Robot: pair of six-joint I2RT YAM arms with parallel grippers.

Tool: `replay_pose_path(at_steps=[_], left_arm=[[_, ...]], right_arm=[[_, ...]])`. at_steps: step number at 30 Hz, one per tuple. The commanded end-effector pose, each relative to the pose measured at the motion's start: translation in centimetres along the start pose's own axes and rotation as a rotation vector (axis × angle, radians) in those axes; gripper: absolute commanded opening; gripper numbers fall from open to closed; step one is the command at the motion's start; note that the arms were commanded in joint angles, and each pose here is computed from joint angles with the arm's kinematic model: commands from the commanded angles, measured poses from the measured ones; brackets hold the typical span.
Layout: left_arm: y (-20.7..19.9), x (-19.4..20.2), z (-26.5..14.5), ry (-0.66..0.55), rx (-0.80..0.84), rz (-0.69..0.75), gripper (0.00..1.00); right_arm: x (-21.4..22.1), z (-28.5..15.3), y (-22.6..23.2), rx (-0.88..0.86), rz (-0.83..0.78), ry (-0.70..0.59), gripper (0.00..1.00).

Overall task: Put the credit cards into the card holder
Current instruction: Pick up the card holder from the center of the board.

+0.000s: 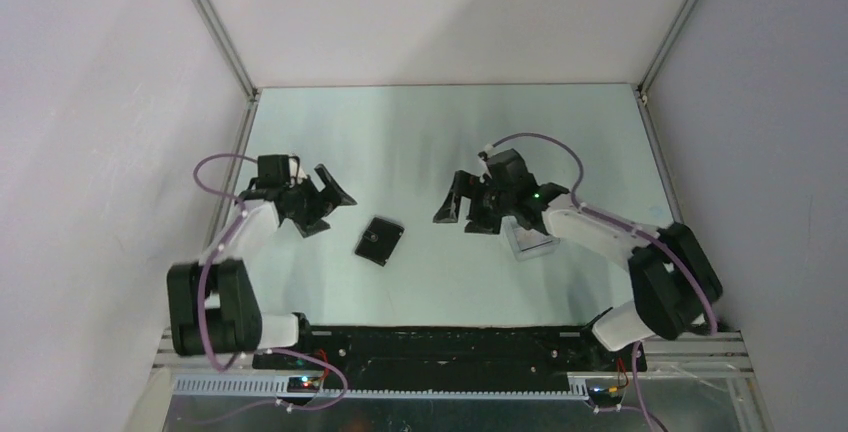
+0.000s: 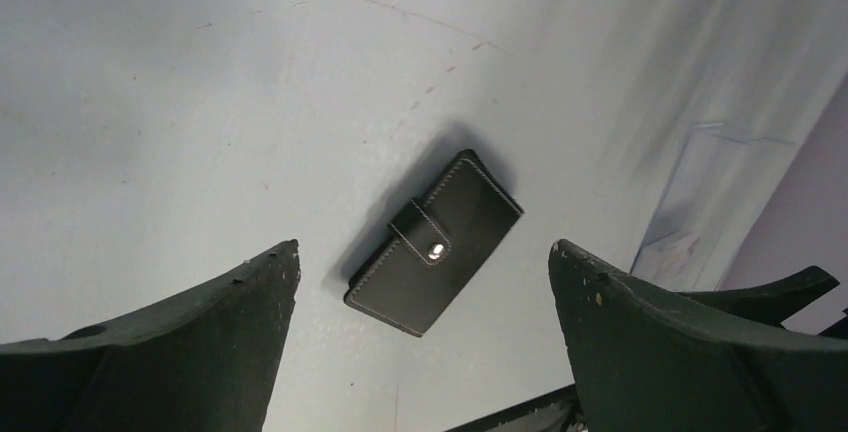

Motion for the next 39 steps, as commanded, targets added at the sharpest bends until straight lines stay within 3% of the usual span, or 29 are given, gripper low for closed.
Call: replay_pose_path(at_steps=[1, 5, 12, 18, 25, 31, 33, 37, 39], left_arm=[[0.2, 0.4, 2.4, 0.109, -0.013, 0.045, 0.98], [0.0, 1.8, 5.1, 0.225, -0.022, 0.056, 0.99], [-1.3, 6.4, 7.0, 0.426, 0.073, 0.050, 0.87], [-2.5, 8.7, 6.0, 0.491, 0.156, 0.042, 0.82], [-4.3, 10.8, 3.8, 0.484, 0.216, 0.068, 0.72], [-6.0, 10.9, 2.1, 0.414, 0.302, 0.067, 0.50], [-6.2, 10.9, 1.6, 0.394, 0.315, 0.071, 0.35], [-6.9, 10.2, 0.5, 0.334, 0.337, 0.090, 0.04], [-7.7, 9.5, -0.6, 0.278, 0.367, 0.113, 0.01]], right_arm=[[1.1, 2.5, 3.3, -0.080, 0.003, 0.109, 1.00], [2.8, 5.4, 3.3, -0.064, 0.034, 0.192, 1.00], [5.5, 10.2, 3.2, -0.084, 0.133, 0.285, 0.84], [6.5, 13.4, 2.9, -0.092, 0.178, 0.301, 0.76], [6.8, 15.5, 2.9, -0.134, 0.200, 0.290, 0.69], [6.9, 14.4, 5.7, -0.243, 0.147, 0.285, 0.50], [6.8, 13.6, 6.6, -0.282, 0.131, 0.277, 0.45], [6.5, 11.4, 8.0, -0.336, 0.102, 0.267, 0.41], [6.1, 10.2, 8.9, -0.357, 0.080, 0.258, 0.42]])
Point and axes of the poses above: each gripper's point midway between its finger pads, its own z axis out along the fingers, its own y axis along the line the jaws close on, x = y × z, the point moved 2 cm from there along -z, back along the fingers, and after that the axes turned 12 degrees about z, right-handed, at the moved point
